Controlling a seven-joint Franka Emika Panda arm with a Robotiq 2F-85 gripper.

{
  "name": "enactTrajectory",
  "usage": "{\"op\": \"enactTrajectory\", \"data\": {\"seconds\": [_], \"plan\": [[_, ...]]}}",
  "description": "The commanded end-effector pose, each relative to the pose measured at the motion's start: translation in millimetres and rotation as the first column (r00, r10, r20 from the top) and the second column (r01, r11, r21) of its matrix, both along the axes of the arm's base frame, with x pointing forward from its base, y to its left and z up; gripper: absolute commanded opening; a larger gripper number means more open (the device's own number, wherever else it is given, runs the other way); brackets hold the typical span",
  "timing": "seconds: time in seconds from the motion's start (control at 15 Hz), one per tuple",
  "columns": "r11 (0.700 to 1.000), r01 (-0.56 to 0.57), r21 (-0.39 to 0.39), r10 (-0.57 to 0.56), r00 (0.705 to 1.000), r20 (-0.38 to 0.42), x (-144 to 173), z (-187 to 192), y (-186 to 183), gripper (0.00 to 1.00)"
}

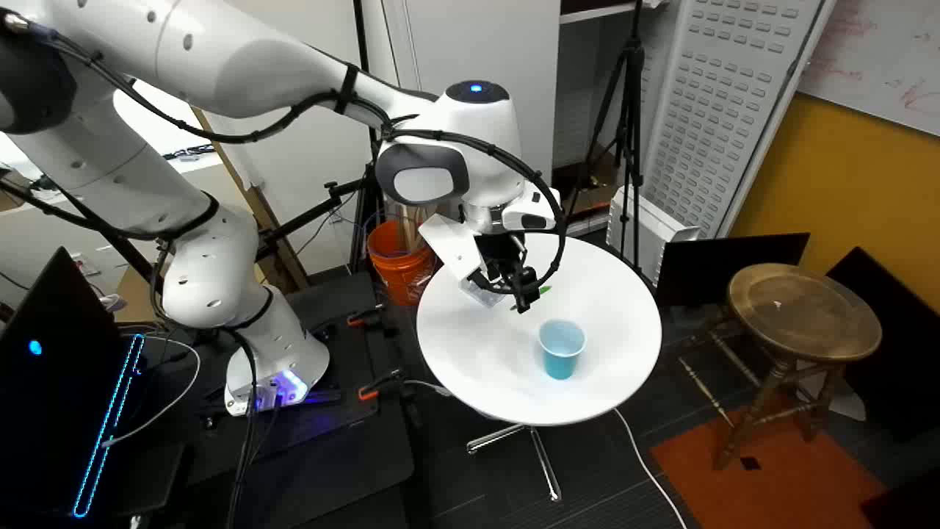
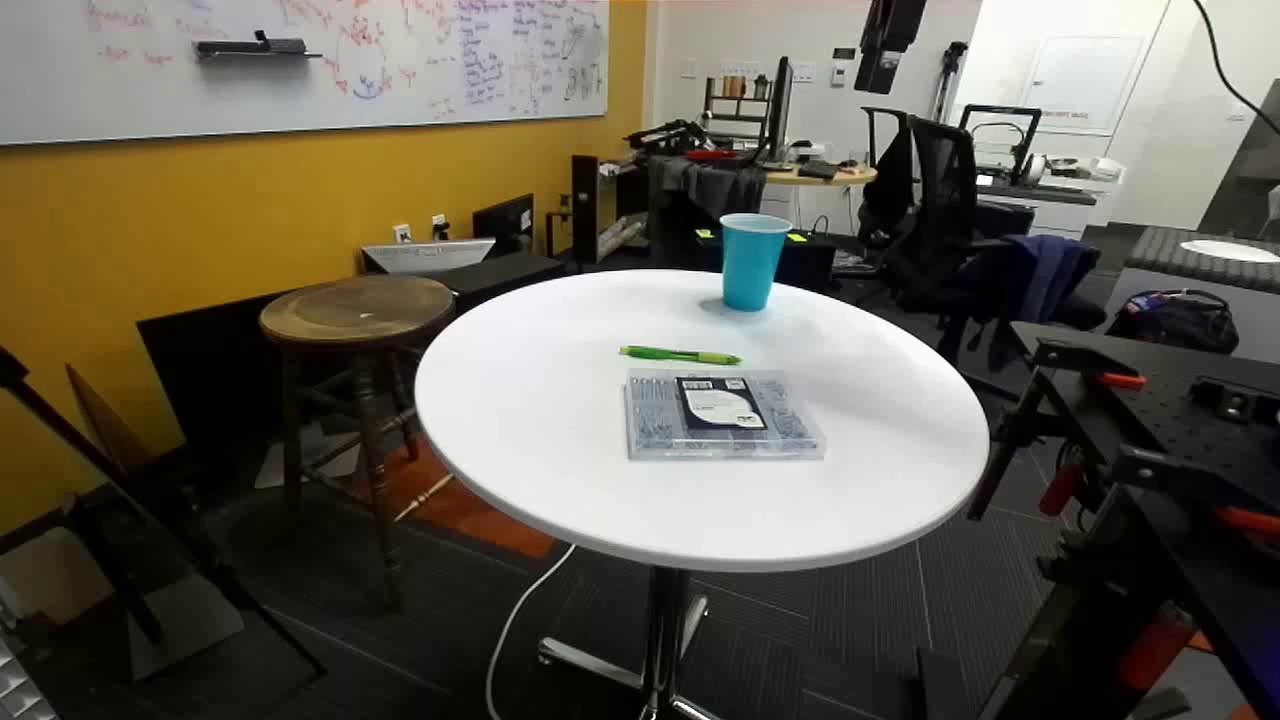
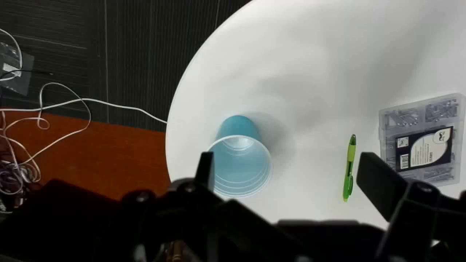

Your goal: Move the cup slightly to the left

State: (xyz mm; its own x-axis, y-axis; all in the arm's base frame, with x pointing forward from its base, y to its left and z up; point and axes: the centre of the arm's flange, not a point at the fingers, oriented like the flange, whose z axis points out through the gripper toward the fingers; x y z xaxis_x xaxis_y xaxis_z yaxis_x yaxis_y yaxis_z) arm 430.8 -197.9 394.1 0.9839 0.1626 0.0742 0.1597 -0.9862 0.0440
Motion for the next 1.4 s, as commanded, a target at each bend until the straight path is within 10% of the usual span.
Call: {"op": "enactTrajectory", "data": {"seconds": [0.0,0.87,1.33], "plan": [[1.0,0.0,0.0,0.0,1.0,0.0,0,0,0,1.0],[0.995,-0.02,-0.099,0.038,0.983,0.179,39,-13,-11,1.0],[0.996,-0.085,-0.03,0.088,0.991,0.098,56,-61,-14,1.0]]}}
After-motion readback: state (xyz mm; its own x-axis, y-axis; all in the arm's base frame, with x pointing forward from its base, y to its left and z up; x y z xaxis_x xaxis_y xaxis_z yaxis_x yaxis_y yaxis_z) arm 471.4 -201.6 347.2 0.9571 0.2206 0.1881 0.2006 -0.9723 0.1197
